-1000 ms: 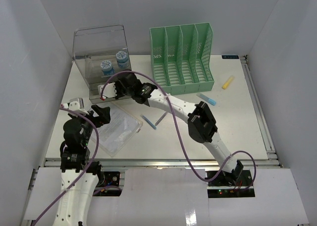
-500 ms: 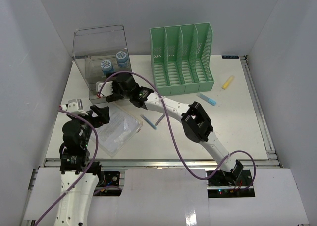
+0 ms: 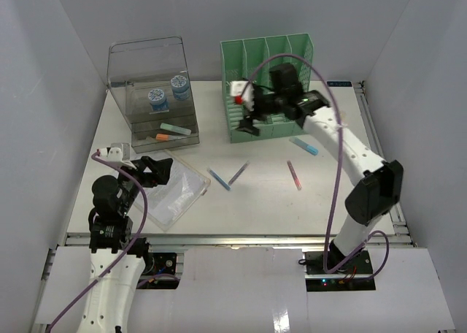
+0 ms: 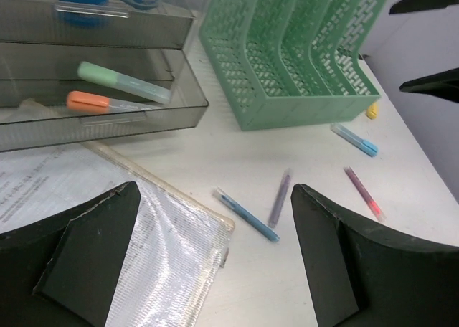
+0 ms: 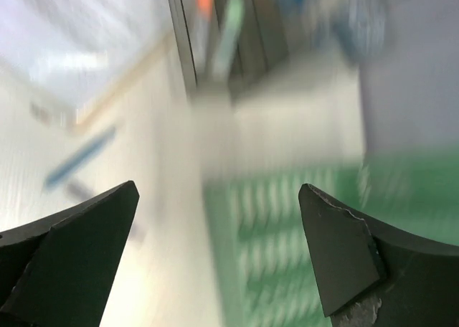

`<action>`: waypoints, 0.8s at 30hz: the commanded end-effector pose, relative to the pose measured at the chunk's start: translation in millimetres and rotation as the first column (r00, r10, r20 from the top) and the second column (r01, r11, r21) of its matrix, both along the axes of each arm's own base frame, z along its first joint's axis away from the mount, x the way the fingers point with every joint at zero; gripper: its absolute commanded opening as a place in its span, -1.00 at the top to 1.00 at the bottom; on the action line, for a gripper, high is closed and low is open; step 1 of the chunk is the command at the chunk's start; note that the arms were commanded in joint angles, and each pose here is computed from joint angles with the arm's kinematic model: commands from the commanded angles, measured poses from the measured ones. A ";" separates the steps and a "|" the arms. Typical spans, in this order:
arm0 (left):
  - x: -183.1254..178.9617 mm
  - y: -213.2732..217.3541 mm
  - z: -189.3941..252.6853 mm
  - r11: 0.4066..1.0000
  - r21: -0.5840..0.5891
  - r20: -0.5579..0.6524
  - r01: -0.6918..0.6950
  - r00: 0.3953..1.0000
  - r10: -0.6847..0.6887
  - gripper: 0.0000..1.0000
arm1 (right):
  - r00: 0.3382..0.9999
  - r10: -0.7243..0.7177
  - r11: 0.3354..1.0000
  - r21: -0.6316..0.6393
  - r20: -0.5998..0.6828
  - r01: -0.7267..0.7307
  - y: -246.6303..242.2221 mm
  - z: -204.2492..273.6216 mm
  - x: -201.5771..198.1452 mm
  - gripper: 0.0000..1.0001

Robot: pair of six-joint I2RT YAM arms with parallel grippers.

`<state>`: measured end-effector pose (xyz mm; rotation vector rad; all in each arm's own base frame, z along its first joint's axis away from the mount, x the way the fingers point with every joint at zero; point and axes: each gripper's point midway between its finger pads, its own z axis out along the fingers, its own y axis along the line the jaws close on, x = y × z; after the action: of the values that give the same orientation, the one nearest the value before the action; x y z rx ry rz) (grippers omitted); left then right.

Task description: Organize the desk

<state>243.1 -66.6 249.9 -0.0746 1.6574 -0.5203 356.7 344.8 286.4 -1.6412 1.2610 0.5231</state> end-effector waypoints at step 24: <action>-0.4 -29.5 -9.3 0.982 -0.015 -0.026 0.188 0.982 -0.188 -0.96 | 0.345 -0.872 0.486 -0.540 -0.347 0.687 -289.9 -230.2 86.2 -0.88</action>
<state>242.9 -93.3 238.5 0.0450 1.7080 -0.6599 427.6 53.3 43.9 -0.8006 2.5826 0.2191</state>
